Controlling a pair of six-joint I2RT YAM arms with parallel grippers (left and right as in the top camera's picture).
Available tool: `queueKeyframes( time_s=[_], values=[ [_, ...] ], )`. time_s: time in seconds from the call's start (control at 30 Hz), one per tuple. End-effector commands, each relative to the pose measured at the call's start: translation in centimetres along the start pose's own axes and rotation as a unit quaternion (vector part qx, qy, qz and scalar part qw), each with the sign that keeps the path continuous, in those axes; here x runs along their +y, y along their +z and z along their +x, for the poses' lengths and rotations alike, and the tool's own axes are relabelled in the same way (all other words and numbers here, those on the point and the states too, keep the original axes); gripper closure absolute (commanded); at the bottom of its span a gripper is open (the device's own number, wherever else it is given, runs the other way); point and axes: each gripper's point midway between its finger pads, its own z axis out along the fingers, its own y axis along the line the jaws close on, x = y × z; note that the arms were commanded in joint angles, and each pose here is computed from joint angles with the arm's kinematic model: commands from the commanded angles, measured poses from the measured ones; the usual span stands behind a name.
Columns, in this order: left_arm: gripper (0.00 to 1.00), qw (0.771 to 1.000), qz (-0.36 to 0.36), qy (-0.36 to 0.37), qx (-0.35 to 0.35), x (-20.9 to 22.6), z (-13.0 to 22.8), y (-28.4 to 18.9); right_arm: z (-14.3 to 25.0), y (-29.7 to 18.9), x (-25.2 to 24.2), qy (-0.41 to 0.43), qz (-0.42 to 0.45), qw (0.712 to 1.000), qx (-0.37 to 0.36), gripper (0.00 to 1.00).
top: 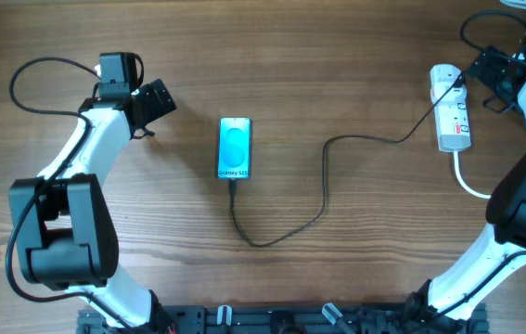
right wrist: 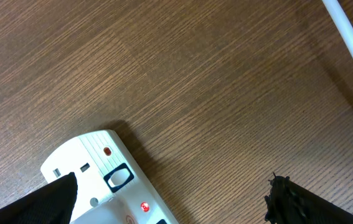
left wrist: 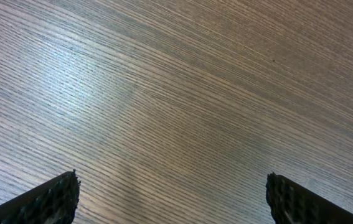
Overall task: Plug charger to phone and switch on socket
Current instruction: 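Lift the right gripper away from the power strip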
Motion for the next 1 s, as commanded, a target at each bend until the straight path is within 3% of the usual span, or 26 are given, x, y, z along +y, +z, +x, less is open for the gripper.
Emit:
queueKeyframes(
  time_s=[0.0, 0.63, 0.97],
  values=[
    [0.0, 1.0, -0.001, -0.002, -0.017, 0.0, -1.1, -0.7, -0.2, 0.4, 0.0, -0.01, 0.006, 1.0, -0.002, 0.0],
    [0.0, 1.0, -0.001, -0.002, -0.017, 0.0, -1.1, -0.7, -0.7, -0.2, 0.1, -0.01, 0.004, 1.0, -0.01, 0.0],
    [0.0, 1.0, -0.001, -0.002, -0.017, 0.0, -1.1, -0.7, -7.4, -13.5, 1.4, -0.002, -0.036, 0.988, -0.151, 0.0]
  ],
)
